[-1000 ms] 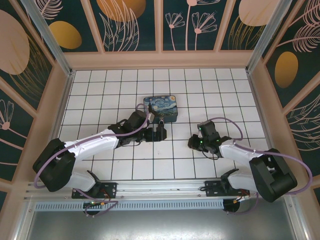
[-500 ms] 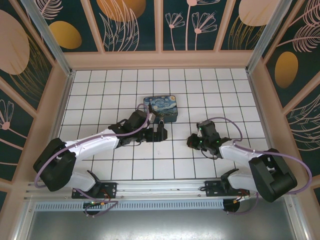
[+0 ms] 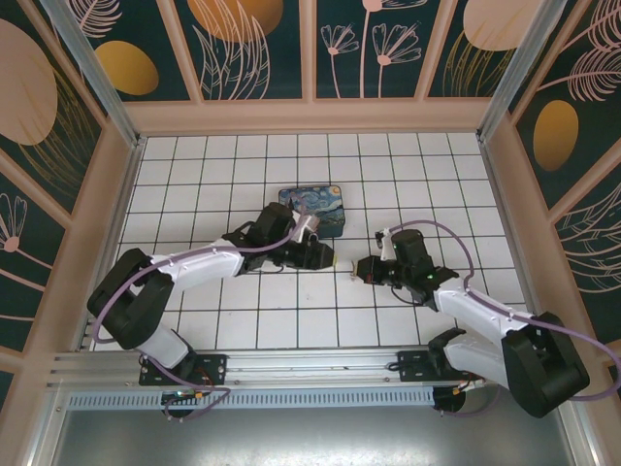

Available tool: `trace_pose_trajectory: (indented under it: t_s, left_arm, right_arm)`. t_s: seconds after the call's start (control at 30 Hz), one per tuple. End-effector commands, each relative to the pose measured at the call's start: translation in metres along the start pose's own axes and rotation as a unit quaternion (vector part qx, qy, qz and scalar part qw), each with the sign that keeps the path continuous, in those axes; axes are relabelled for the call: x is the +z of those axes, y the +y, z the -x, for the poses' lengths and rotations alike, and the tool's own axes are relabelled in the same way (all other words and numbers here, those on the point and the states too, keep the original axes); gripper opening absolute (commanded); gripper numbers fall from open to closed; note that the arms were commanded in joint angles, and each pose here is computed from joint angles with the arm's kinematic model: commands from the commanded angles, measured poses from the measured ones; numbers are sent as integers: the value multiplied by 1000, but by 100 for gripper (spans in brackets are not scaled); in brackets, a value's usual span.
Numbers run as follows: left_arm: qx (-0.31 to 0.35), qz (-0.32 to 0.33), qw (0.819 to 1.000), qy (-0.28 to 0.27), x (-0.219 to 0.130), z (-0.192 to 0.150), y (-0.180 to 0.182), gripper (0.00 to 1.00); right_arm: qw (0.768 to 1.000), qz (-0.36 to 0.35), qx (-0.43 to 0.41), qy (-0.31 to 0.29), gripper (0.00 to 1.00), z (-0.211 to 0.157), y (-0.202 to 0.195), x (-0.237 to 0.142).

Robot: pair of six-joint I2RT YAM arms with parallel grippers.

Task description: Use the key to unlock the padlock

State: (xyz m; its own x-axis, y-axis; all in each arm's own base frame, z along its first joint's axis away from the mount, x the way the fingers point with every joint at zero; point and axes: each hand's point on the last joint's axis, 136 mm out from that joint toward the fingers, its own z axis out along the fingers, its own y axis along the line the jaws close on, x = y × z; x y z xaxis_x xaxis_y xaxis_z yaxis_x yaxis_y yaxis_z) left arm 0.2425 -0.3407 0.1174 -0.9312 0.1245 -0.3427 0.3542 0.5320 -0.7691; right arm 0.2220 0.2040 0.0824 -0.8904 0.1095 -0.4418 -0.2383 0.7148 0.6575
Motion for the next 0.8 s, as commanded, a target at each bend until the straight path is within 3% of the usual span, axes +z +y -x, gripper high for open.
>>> trace_pose_trajectory:
  t_s: [0.0, 0.1, 0.3, 0.43, 0.77]
  left_arm:
    - [25, -63, 998, -11, -5, 14, -18, 68]
    - [20, -106, 994, -16, -6, 16, -32, 62]
    - [10, -110, 994, -2, -1, 4, -21, 50]
    - [9, -111, 994, -1, -2, 0, -19, 43]
    - [6, -141, 990, -8, -6, -1, -28, 36]
  right_arm:
    - [995, 96, -41, 8, 0, 3, 42, -8]
    - [989, 139, -43, 9, 0, 5, 59, -10]
    - [980, 194, -40, 4, 0, 10, 80, -16]
    - [977, 207, -41, 3, 0, 9, 87, -18]
    - [978, 207, -35, 9, 0, 9, 88, -12]
